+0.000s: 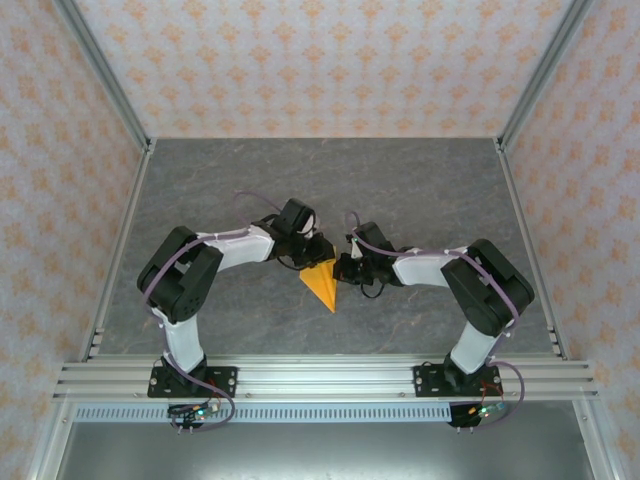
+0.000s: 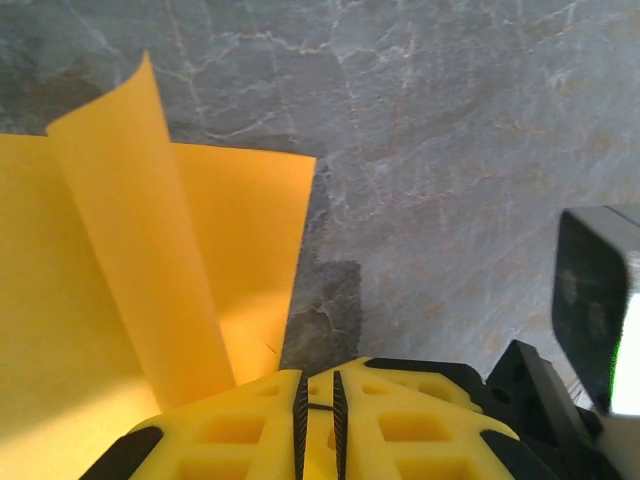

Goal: Fold a paper plane with a square sheet of paper (fold left side to right side)
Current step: Fourth fold the wing at the center of the table.

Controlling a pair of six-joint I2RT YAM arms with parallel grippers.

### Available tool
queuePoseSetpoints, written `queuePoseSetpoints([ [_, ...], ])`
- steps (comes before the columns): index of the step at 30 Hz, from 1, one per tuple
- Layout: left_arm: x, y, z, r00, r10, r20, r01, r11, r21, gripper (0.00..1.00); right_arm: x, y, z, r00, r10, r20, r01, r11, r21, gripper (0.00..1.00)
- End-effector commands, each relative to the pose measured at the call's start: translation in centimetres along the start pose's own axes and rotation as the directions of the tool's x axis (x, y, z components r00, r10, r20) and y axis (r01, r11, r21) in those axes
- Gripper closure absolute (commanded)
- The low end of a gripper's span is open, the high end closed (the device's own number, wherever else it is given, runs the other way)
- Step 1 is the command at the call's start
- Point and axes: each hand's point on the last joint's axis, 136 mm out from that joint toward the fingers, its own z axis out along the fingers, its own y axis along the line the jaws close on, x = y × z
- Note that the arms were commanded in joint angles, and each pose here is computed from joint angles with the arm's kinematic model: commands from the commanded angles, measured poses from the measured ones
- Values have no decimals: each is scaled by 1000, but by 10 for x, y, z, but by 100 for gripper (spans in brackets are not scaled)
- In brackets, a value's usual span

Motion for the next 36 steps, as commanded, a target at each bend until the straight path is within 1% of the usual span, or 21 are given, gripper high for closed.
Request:
queuePoseSetpoints([
  [1, -4, 5, -1, 1000, 11, 24, -10, 999, -46, 82, 18, -29, 4, 999, 13, -48, -8, 993, 115, 94],
  [9, -2, 21, 2, 1000, 4, 24, -1, 995, -103, 82, 18, -30, 4, 999, 8, -52, -1, 992, 124, 93],
  [25, 3, 39, 8, 1000, -16, 15, 18, 988, -150, 82, 17, -30, 4, 999, 8, -43, -3, 992, 126, 94],
  [36, 7, 53, 11, 999, -31, 17, 33, 983, -182, 82, 7, -20, 2, 1000, 2, -17, 0, 995, 100, 94],
])
